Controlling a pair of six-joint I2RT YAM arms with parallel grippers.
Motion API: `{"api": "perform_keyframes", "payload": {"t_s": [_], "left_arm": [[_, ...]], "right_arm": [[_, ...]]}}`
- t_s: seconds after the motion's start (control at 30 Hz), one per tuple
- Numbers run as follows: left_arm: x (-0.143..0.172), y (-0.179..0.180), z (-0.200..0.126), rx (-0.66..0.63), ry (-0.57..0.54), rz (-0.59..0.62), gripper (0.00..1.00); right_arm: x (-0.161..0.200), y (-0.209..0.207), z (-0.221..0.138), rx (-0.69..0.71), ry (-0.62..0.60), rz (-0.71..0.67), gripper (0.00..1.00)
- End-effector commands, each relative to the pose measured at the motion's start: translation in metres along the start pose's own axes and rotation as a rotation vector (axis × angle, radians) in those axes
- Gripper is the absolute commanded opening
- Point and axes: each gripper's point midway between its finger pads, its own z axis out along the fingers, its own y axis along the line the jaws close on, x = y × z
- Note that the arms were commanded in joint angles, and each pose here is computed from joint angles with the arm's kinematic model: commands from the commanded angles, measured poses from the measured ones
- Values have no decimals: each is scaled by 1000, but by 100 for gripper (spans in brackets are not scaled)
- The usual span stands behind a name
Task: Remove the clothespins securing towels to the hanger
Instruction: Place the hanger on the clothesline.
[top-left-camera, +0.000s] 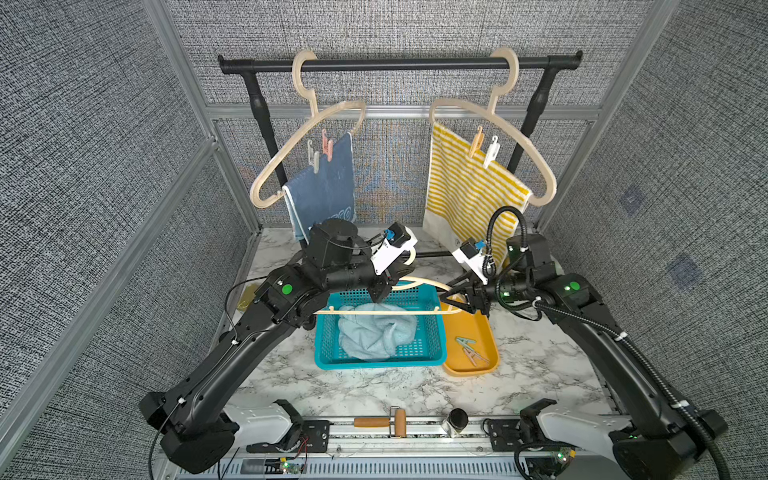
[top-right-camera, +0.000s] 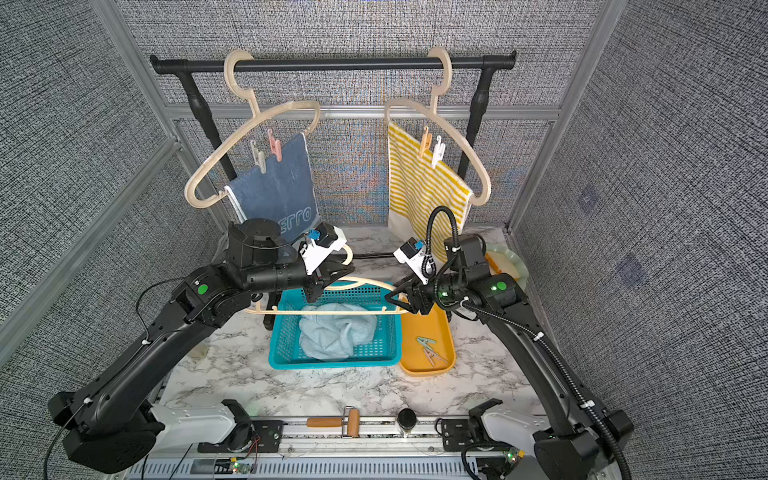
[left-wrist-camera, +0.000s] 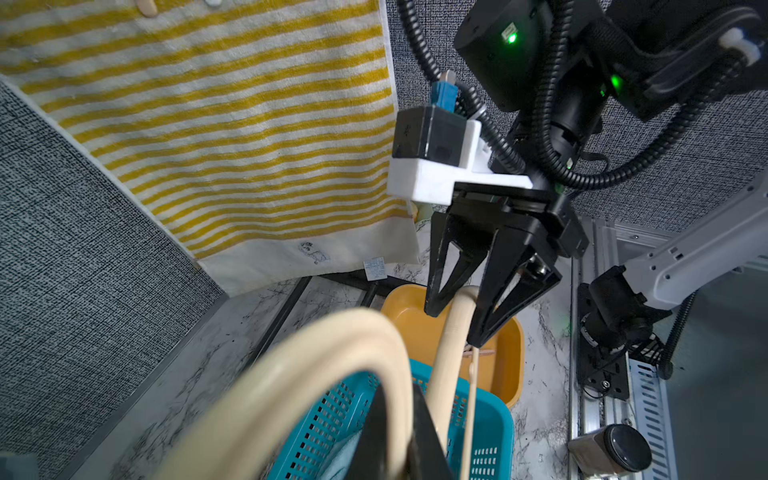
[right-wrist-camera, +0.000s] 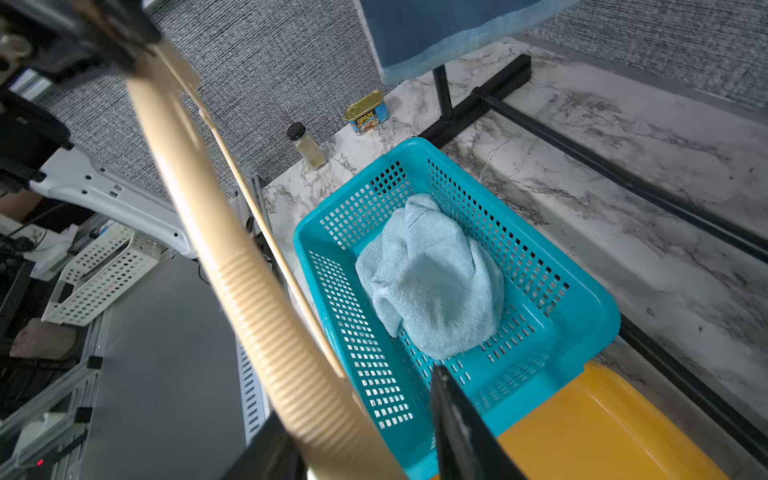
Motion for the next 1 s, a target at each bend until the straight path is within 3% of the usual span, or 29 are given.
{"api": "perform_keyframes", "payload": {"t_s": [0.0,0.03,0.07,0.27,0.3,0.33,0.43,0.73,0.97], "left_arm": [[-13,12,0,-59,-50,-1,0],[-12,17,0,-87,-49,-13,0],[-11,21,0,-107,-50,-21,0],[-17,45,-1,-232,-80,-74,0],[-18,48,-2,-246,-81,-79,29],[-21,51,-4,-268,-91,-90,48],[-27,64,-11,-340,-100,-137,60],[-35,87,-40,-512,-74,-238,63],[-34,82,-57,-523,-105,-266,63]], "right_arm": [[1,10,0,-53,-12,28,20],[0,12,-1,-59,-24,27,6],[-2,13,-3,-54,-40,25,0],[-20,9,-18,52,-136,38,0],[-25,5,-23,95,-156,48,0],[-29,0,-28,137,-172,57,0],[-40,-12,-45,271,-224,77,0],[-79,-36,-91,604,-345,39,0],[-127,-45,-113,919,-401,-68,0]]}}
